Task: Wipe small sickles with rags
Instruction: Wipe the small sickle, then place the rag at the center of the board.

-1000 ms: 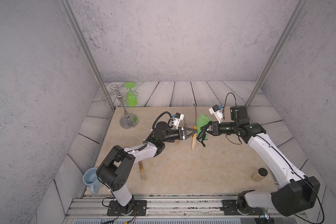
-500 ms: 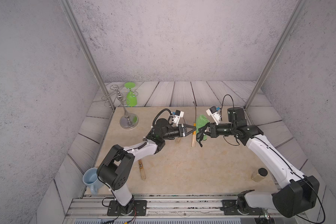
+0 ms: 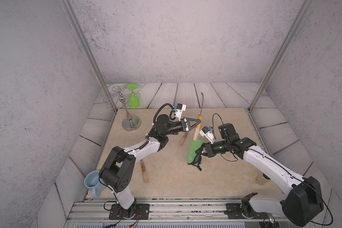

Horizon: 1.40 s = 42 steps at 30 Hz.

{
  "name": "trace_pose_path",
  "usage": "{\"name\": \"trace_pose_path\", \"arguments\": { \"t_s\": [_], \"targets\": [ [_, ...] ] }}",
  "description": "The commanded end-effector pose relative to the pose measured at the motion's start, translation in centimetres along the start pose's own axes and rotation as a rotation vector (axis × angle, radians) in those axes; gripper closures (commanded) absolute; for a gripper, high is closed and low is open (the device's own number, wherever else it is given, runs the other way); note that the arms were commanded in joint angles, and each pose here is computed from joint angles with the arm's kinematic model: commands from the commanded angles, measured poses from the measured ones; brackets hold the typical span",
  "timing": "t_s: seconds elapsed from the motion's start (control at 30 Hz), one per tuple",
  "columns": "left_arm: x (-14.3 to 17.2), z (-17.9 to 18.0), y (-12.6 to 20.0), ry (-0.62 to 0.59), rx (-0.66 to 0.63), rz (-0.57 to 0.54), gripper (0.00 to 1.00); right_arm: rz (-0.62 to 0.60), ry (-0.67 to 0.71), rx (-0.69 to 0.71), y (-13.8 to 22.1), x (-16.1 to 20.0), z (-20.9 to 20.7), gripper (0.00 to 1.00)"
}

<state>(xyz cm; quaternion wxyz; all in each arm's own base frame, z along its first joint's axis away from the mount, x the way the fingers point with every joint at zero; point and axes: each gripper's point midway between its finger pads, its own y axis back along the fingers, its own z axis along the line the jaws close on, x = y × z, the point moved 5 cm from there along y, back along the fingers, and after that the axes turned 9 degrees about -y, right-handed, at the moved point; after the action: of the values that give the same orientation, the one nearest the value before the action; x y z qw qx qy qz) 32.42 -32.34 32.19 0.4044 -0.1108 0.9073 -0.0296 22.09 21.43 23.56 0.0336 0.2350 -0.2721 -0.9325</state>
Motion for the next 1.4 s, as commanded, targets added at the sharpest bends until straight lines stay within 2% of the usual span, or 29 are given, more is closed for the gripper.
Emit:
{"name": "trace_pose_path", "arguments": {
  "t_s": [0.0,0.1,0.3,0.53,0.83,1.37],
  "targets": [
    [-0.6,-0.5,0.1,-0.037,0.038,-0.018,1.0,-0.039,-0.006,0.039,0.8,0.5,0.1,0.93],
    [-0.1,-0.3,0.6,-0.033,0.028,-0.012,1.0,-0.062,-0.032,0.104,1.2,0.7,-0.7,0.93],
    [1.2,0.4,2.6,-0.034,-0.046,0.015,1.0,-0.093,-0.096,0.147,2.0,0.6,-1.9,0.93],
    [2.8,0.5,4.9,-0.059,-0.129,0.06,1.0,-0.039,-0.22,0.19,0.9,0.5,-5.5,0.92],
    [5.3,0.4,6.7,-0.047,-0.163,0.134,1.0,0.004,-0.296,0.235,-0.2,0.3,-8.2,0.91],
    [6.5,0.3,7.8,-0.036,-0.188,0.14,1.0,0.144,-0.504,0.358,-2.5,1.7,-15.3,0.85]
  ]
}}
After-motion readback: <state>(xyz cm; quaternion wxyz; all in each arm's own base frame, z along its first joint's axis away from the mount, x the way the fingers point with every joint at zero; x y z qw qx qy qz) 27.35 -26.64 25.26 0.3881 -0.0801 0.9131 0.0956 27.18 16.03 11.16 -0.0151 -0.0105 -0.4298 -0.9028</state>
